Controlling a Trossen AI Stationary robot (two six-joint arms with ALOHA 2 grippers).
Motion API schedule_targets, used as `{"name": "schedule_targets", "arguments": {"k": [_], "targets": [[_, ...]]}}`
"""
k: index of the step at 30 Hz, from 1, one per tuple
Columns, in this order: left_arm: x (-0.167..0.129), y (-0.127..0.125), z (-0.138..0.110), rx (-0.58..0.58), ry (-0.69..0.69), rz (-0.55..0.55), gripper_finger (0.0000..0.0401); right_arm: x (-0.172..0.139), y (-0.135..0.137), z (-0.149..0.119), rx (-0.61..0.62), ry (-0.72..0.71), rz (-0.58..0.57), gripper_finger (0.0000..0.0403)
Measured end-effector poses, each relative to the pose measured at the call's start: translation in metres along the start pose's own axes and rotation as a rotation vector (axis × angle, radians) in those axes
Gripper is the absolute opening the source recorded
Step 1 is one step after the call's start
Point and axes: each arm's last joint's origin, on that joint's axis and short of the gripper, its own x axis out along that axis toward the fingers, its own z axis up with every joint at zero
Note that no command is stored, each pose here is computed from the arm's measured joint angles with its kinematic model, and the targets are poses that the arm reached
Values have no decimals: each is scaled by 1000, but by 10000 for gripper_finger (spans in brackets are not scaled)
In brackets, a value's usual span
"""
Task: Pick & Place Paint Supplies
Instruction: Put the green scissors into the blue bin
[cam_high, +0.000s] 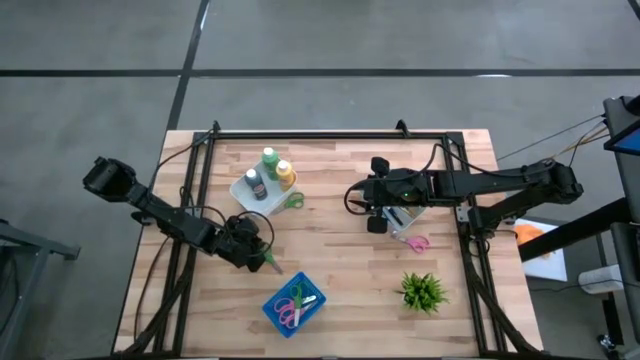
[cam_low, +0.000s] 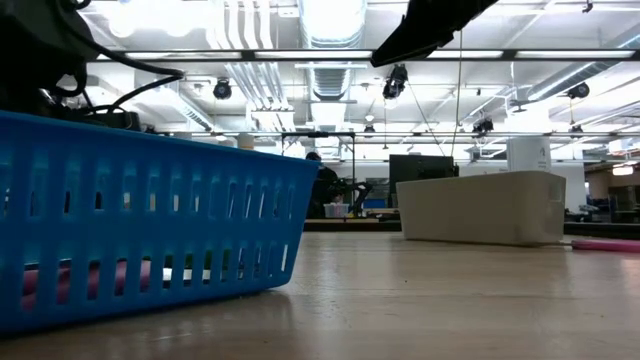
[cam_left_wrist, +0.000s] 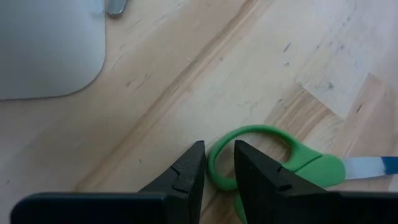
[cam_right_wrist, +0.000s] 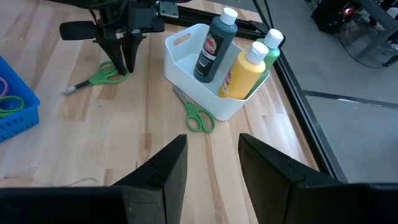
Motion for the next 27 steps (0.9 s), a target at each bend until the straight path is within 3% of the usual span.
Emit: {"name": "schedule_targets", "arguments": {"k": [11, 21, 27], "targets": [[0, 0, 0, 3, 1, 0, 89, 0, 0, 0, 0, 0, 0, 143], [1, 1, -1, 5, 0, 6, 10, 0, 0, 0, 0, 0, 0, 143], [1, 1, -1, 4, 0, 2, 9, 0, 0, 0, 0, 0, 0, 143]]}}
